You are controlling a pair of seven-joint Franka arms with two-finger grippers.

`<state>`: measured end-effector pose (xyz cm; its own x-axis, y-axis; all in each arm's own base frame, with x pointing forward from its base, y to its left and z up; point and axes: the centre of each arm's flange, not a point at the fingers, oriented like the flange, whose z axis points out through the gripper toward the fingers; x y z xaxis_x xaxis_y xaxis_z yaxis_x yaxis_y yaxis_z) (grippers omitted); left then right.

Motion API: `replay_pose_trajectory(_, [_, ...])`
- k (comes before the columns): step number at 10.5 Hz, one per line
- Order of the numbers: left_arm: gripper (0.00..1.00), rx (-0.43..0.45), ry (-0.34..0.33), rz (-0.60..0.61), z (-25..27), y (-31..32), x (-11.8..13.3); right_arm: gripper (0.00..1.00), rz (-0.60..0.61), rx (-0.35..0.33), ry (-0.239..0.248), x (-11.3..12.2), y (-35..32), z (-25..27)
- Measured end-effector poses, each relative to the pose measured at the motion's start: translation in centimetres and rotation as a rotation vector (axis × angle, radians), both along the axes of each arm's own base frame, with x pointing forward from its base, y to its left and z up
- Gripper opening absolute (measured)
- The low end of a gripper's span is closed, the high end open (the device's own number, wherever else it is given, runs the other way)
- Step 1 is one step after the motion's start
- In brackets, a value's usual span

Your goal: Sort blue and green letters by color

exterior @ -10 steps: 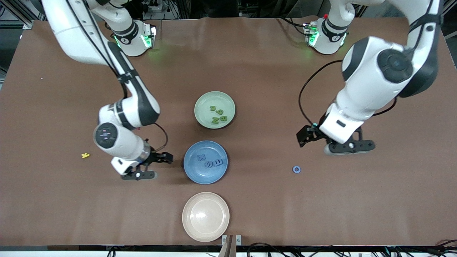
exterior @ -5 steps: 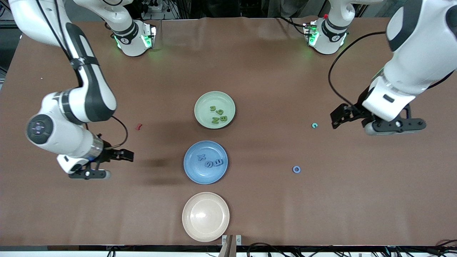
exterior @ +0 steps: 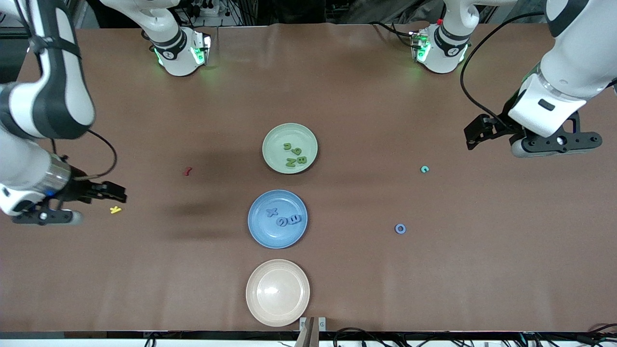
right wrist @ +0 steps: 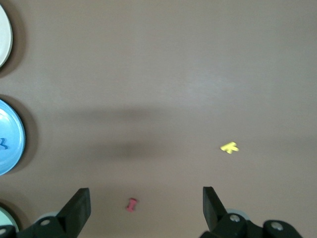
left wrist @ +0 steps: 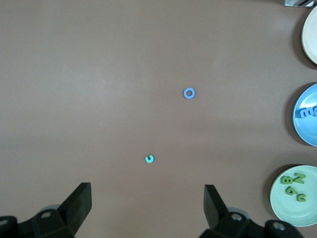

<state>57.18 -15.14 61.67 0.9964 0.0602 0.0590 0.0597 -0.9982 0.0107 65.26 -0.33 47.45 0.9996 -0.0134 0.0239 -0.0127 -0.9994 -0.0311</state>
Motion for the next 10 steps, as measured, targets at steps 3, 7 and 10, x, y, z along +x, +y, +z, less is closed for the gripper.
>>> replay_pose_trajectory(3, [1.00, 0.007, 0.002, 0.007, 1.2, 0.6, -0.8, 1.00, -0.035, -0.007, -0.007, -2.4, -2.5, 4.8])
replay_pose_trajectory(7, [1.00, 0.011, 0.001, -0.025, 1.6, 1.2, -1.0, 1.00, -0.071, -0.063, 0.038, -5.4, -5.4, 10.8])
replay_pose_trajectory(10, [1.00, 0.011, 0.001, -0.034, 1.6, 1.3, -1.0, 1.00, -0.078, -0.070, 0.040, -6.3, -5.7, 13.8])
